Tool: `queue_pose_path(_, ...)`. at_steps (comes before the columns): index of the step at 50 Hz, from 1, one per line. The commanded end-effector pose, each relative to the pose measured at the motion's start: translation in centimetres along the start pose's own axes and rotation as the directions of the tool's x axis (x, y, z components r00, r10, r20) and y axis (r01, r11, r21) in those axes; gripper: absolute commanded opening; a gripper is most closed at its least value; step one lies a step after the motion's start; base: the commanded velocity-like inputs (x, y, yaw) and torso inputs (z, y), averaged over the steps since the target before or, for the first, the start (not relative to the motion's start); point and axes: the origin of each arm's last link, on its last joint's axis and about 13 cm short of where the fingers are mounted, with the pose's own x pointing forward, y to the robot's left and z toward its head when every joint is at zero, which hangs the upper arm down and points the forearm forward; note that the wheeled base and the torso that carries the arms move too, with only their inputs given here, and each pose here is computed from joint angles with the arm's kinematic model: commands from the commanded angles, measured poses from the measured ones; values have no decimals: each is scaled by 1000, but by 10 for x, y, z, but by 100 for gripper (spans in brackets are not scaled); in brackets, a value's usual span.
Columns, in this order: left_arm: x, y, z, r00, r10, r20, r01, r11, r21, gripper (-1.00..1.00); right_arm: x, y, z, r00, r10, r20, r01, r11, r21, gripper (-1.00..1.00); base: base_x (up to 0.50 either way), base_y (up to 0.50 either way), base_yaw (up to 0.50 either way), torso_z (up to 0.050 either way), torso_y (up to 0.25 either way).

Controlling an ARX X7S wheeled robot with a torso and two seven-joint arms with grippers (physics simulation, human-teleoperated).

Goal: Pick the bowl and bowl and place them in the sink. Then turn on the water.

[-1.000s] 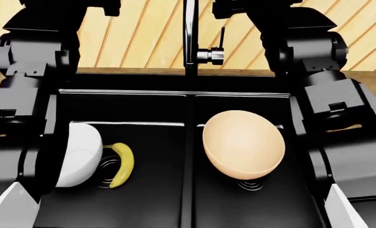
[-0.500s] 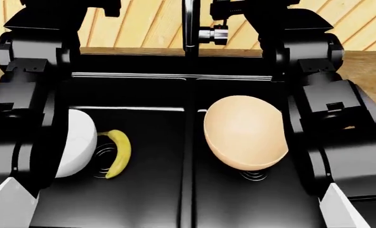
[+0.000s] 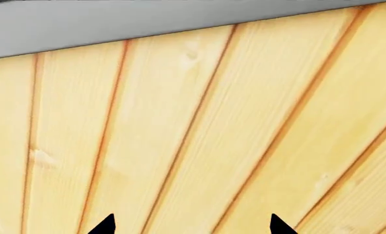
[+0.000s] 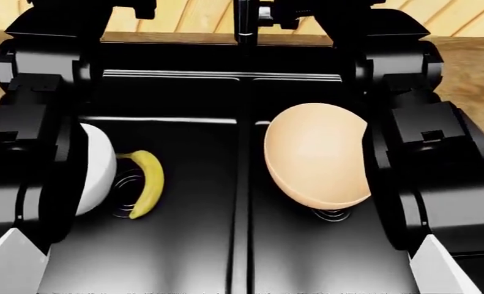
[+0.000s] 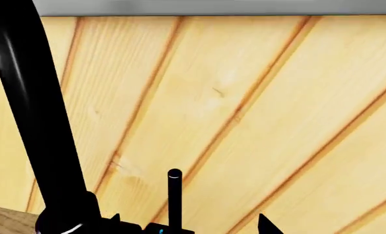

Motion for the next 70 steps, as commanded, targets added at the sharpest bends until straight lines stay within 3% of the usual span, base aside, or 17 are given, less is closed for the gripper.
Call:
queue_pose_path(1,-1,6,-7,1000,10,-20,-10,1000,9,100,-1,-4,-3,1000,-12,-9,12,1000,-5,100,0,0,0,0,-133)
queue_pose_path(9,-1,6,-4,1000,5,-13,-5,1000,4,100,-1,-4,1,1000,-13,-2,13,1000,-13,100,0,0,0,0,-49)
queue_pose_path(18,-1,14,29,999,21,49,-22,1000,14,100,-2,-2,45,998,-8,65,12,998,-63,100,0,0,0,0,0)
queue_pose_path(32,-2,10,43,991,31,128,-35,999,27,100,-6,2,86,992,0,128,13,994,-105,100,0,0,0,0,0)
queue_pose_path(70,-3,10,44,996,15,85,-18,999,39,100,-4,2,72,995,-2,98,12,994,-109,100,0,0,0,0,-32)
